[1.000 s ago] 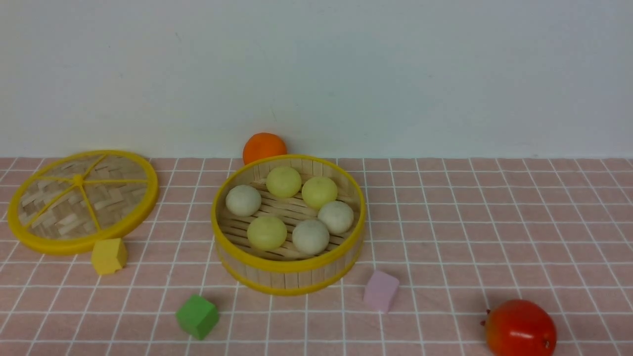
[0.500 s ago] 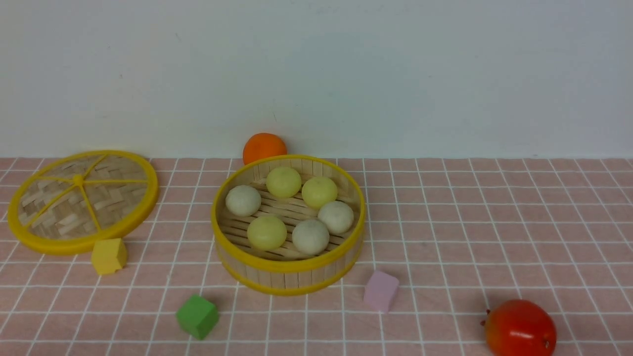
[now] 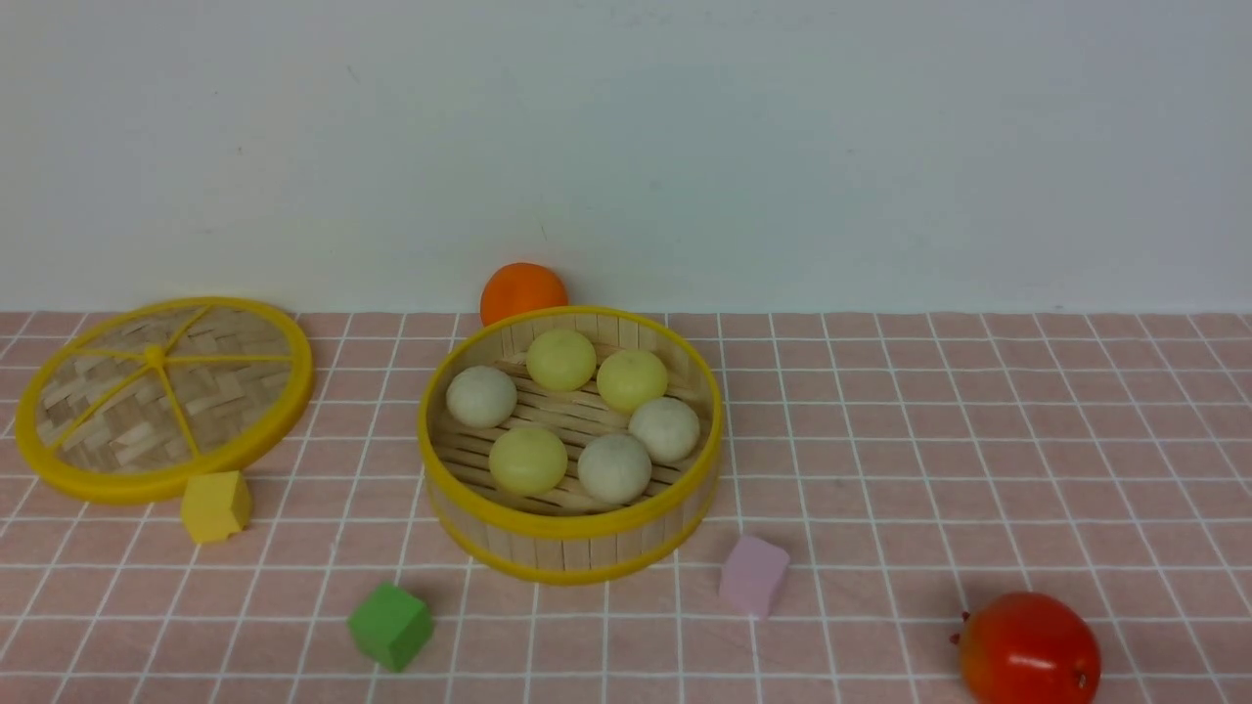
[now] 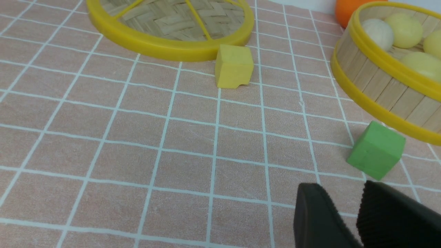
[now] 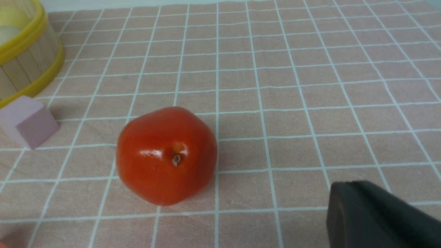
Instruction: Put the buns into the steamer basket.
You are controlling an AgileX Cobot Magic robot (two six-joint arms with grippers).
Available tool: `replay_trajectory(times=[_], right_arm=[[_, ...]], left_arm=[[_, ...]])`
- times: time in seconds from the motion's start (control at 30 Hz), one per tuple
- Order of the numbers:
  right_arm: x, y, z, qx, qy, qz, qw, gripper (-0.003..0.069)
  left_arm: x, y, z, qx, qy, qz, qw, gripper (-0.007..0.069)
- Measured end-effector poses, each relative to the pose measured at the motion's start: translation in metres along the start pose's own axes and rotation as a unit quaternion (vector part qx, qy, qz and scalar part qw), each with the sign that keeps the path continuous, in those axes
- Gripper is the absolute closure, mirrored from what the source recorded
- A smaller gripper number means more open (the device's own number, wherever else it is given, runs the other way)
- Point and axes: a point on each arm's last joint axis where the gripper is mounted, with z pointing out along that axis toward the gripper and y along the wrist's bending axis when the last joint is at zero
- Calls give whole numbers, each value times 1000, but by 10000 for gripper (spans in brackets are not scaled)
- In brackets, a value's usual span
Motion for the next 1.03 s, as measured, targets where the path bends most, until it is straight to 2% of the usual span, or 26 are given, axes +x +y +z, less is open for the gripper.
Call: replay_trajectory(times=[1.03], right_arm=[[0, 0, 0, 0, 0, 0, 1000, 566]], left_arm=[[0, 0, 0, 0, 0, 0, 1000, 385]])
